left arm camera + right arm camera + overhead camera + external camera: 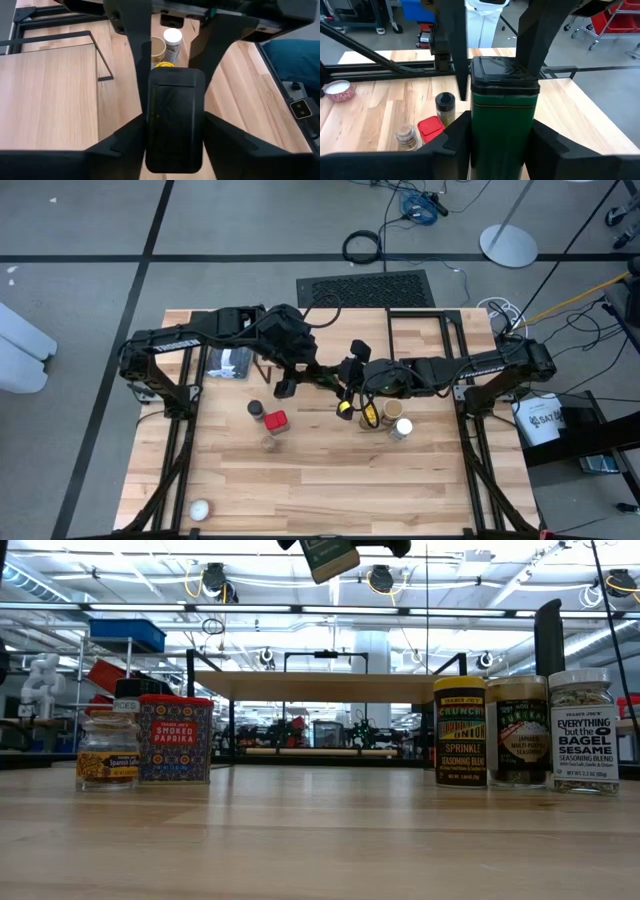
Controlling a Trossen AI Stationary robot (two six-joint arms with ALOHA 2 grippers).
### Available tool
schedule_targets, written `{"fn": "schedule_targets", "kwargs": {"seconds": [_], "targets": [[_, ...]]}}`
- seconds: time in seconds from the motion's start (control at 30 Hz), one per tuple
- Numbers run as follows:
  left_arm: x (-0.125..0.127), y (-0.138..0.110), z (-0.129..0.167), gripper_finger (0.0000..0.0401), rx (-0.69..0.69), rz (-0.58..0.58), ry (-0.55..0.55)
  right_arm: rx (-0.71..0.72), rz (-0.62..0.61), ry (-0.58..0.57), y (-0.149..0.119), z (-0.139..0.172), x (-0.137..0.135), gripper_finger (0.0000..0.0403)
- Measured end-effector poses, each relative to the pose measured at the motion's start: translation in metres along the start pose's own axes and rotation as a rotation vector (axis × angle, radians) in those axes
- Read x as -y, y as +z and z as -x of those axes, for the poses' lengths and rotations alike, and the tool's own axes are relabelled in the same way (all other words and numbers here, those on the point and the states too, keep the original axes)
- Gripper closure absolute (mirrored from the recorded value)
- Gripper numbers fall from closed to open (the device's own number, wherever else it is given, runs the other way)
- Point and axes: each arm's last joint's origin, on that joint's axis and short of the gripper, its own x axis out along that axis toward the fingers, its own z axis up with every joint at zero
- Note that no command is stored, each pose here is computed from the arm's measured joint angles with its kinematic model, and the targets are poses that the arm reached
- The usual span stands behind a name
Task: Shelf spices
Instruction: Remove the black seasoning can from the shelf
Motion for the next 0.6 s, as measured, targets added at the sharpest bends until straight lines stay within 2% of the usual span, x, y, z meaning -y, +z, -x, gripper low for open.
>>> {"fn": "schedule_targets", "kwargs": {"seconds": [0.27,0.47,0.6], "targets": [[0.001,0.003,0.003,0.0134,0.032,-0.013,-0.003,-0.012,0.005,-0.010,-0.001,0.000,0.001,0.0273],[0.007,0.009,0.026,0.0112,0.143,-0.050,0.027,-0.043,0.015,-0.013,-0.005,0.000,0.001,0.0273],[0.012,0.010,0.053,0.0110,0.207,-0.083,0.113,-0.029,0.006,-0.005,-0.001,0.007,0.002,0.0273]]}}
